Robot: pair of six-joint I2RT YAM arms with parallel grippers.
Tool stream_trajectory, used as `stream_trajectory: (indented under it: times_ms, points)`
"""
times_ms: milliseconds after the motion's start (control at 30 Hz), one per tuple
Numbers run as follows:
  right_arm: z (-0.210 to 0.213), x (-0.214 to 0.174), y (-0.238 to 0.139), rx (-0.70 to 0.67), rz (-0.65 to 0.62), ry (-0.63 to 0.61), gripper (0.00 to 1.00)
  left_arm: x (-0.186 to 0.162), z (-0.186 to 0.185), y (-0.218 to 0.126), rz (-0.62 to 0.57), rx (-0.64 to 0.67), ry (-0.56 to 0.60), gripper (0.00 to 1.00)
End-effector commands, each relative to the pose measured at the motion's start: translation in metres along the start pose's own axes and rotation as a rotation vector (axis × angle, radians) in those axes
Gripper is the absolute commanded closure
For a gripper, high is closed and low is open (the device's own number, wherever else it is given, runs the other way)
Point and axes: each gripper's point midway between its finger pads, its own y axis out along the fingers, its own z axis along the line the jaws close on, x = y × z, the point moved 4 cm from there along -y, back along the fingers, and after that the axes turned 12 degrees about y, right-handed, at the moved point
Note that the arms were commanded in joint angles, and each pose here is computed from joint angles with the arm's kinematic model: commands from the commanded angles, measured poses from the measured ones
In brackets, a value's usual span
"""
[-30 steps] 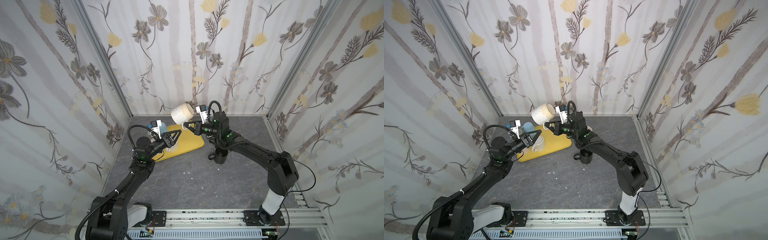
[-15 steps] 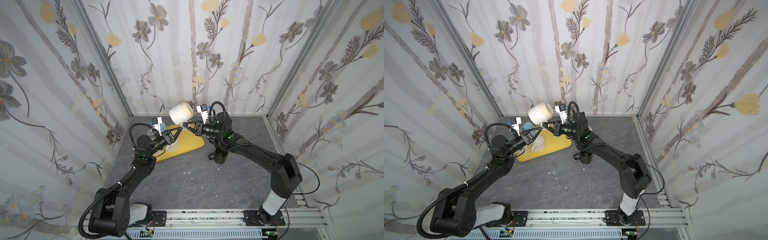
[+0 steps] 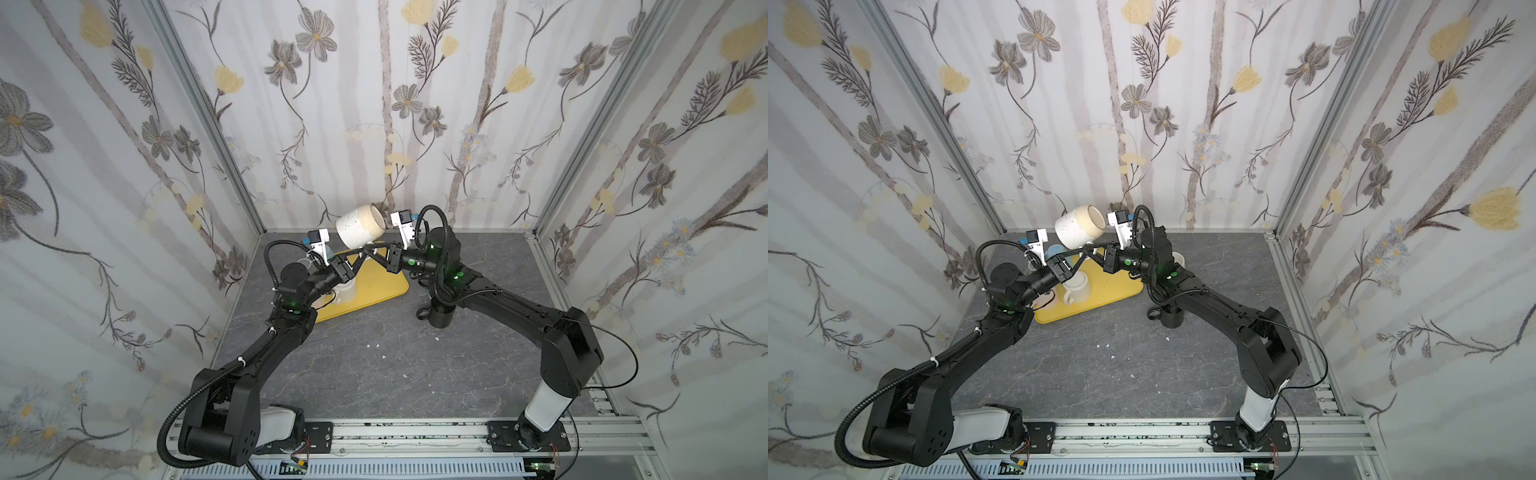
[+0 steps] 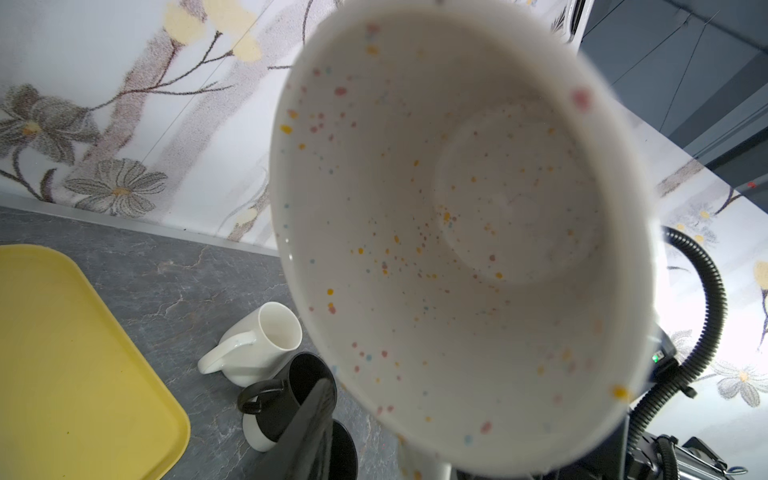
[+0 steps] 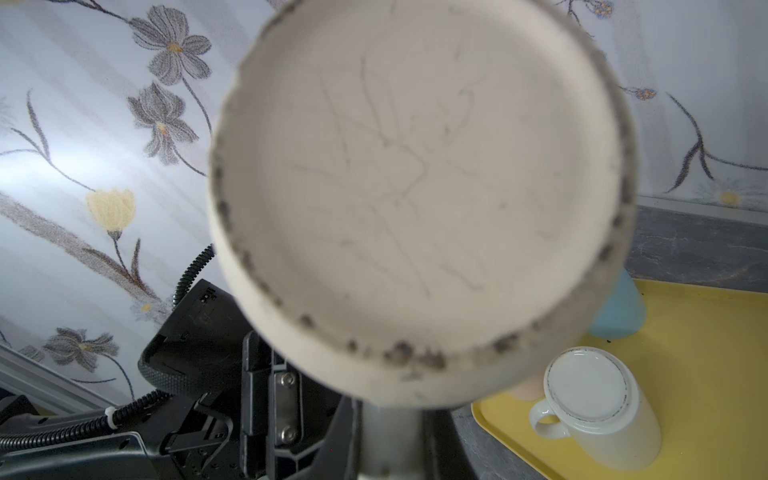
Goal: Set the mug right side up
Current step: 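Close the left gripper on the speckled cream mug beside the right gripper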
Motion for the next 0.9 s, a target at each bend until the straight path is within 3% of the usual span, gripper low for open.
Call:
stream_trajectory:
  times_ms: [0, 167, 433, 533, 633, 767, 867]
  points:
    - [0.038, 0.005, 0.000, 0.211, -0.023, -0.041, 1.00, 0.000, -0.018, 0.003, 0.008, -0.121, -0.002, 0.56]
    - [0.036, 0.002, 0.003, 0.244, -0.006, -0.016, 1.00, 0.005, -0.040, 0.001, 0.015, -0.269, 0.000, 0.61]
    - [0.022, 0.006, 0.000, 0.194, -0.002, -0.005, 1.00, 0.004, -0.047, -0.002, 0.028, -0.309, 0.009, 0.94]
    - [0.013, 0.007, -0.001, 0.166, 0.002, 0.013, 1.00, 0.003, -0.047, -0.002, 0.030, -0.310, 0.011, 1.00]
    - [0.005, 0.007, -0.002, 0.140, 0.002, 0.024, 0.90, 0.003, -0.046, -0.003, 0.024, -0.305, 0.013, 1.00]
    - [-0.003, 0.009, -0.004, 0.095, -0.003, 0.031, 0.68, 0.002, -0.046, -0.005, 0.012, -0.304, 0.018, 1.00]
    - [-0.008, 0.013, -0.009, 0.058, -0.014, 0.032, 0.60, 0.002, -0.045, -0.008, 0.004, -0.296, 0.023, 1.00]
